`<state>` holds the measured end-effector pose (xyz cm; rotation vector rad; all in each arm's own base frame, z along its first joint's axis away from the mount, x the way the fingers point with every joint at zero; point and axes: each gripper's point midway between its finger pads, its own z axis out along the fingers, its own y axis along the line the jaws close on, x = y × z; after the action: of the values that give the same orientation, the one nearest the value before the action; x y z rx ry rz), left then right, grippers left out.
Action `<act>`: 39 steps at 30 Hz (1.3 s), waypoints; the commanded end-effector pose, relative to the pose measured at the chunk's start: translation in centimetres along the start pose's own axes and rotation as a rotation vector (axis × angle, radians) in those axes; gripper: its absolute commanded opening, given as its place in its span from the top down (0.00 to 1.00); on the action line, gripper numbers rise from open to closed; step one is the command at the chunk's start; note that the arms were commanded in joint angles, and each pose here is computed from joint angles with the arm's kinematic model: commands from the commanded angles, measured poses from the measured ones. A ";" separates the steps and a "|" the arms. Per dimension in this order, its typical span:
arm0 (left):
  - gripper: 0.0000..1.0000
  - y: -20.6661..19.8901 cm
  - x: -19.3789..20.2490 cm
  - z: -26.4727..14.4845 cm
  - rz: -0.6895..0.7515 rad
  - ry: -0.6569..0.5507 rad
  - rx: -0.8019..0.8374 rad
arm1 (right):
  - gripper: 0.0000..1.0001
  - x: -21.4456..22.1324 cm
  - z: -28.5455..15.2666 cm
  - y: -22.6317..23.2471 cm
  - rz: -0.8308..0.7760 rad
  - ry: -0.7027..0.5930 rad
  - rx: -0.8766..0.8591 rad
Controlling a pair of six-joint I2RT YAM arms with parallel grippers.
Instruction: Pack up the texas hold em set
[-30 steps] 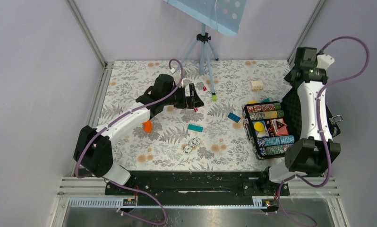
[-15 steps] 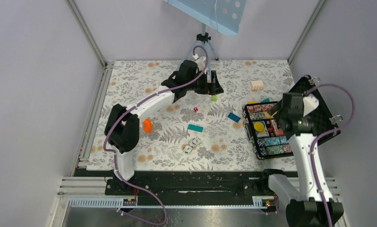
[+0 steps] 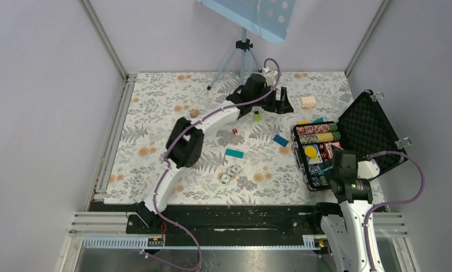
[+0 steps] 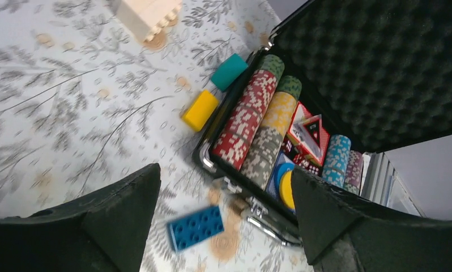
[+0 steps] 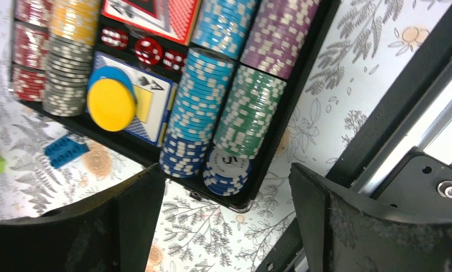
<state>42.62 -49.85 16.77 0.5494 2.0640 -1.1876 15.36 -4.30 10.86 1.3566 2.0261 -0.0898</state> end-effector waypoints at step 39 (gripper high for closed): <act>0.20 -7.7 -6.9 -22.3 -0.116 -0.388 0.200 | 0.21 9.9 5.8 15.6 -1.189 0.298 -0.202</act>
<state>34.57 -35.31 33.45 0.2543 1.7135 -1.4600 27.88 9.05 5.37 -0.0325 2.7467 -0.0769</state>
